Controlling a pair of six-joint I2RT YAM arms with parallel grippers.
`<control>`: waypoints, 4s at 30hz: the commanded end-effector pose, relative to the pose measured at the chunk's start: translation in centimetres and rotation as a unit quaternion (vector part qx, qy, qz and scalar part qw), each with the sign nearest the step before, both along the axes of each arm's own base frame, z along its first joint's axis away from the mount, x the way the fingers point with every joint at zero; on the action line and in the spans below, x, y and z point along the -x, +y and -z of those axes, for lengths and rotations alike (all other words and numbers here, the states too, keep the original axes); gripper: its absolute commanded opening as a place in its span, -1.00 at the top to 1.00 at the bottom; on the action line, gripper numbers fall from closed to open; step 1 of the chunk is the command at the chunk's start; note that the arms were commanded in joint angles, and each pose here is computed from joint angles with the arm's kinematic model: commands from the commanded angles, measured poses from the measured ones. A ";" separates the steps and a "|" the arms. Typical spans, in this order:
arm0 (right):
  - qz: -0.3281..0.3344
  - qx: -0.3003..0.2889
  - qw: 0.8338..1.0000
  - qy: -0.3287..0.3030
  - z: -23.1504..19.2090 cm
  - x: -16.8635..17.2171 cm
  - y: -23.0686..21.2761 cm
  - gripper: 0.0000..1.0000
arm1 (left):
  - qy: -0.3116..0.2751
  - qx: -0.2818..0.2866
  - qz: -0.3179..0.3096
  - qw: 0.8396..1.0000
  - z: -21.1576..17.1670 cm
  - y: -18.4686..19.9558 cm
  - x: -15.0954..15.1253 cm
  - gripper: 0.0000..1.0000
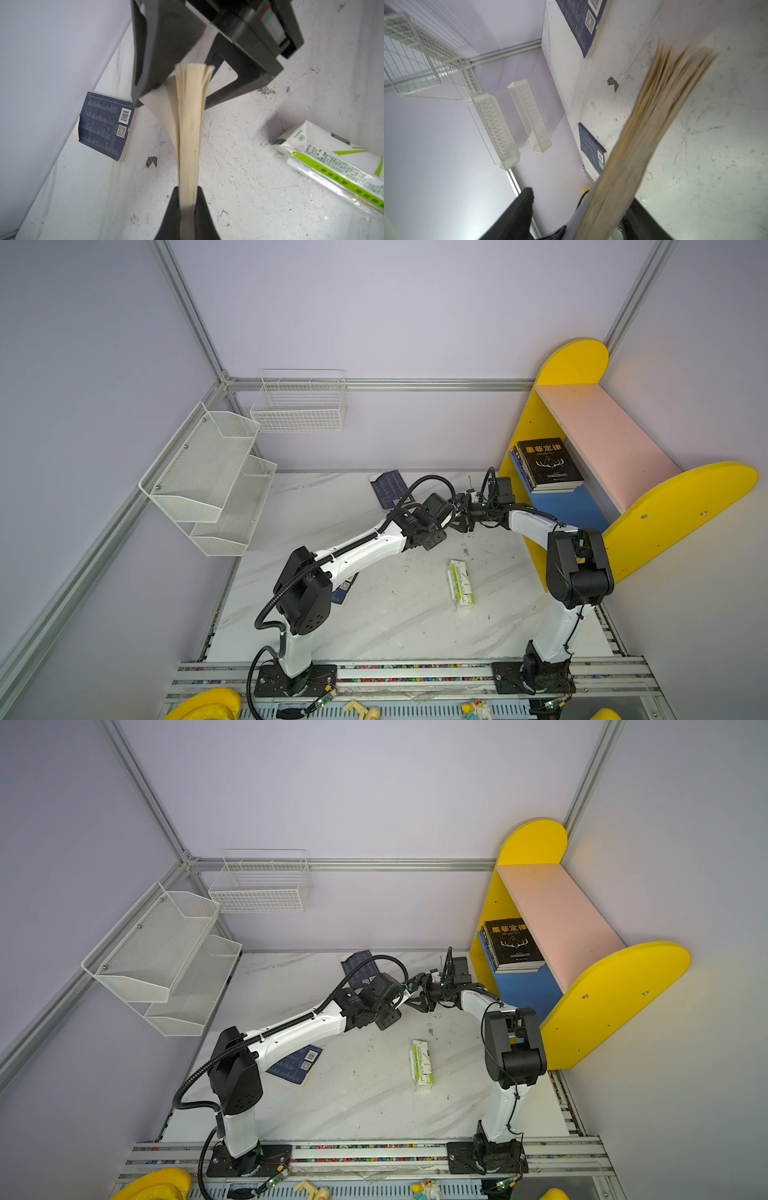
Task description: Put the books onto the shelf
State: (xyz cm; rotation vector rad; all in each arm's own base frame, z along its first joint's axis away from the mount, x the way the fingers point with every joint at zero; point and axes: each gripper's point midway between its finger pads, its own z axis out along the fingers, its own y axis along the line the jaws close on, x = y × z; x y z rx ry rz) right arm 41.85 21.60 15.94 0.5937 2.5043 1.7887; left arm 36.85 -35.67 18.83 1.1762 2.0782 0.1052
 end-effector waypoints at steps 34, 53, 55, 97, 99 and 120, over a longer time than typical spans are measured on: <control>0.015 -0.011 0.991 -0.135 -2.8 -6.4 -1.9 1.00 | 0.107 0.277 -0.134 0.945 -6.6 4.6 -1.2 -0.89; -0.030 -0.121 0.916 -0.381 -15.7 -5.6 -1.0 1.00 | 0.414 0.613 -0.158 0.654 -6.4 4.5 -7.6 -0.88; -0.027 -0.148 0.914 -0.377 -16.3 -5.4 -1.1 1.00 | 0.418 0.631 -0.147 0.637 -6.6 4.0 -8.4 -0.69; 0.127 -0.049 0.950 -0.279 -8.9 -5.5 2.6 -0.64 | 0.236 0.766 -0.187 0.568 -12.4 7.6 -18.5 1.00; 0.119 -0.059 0.950 -0.283 -9.1 -5.6 3.9 -0.64 | 0.229 0.770 -0.192 0.564 -12.4 7.6 -18.7 1.00; 0.068 -0.060 0.962 -0.256 -5.5 -6.8 7.9 -0.57 | 0.234 0.804 -0.193 0.512 -12.2 8.2 -18.9 1.00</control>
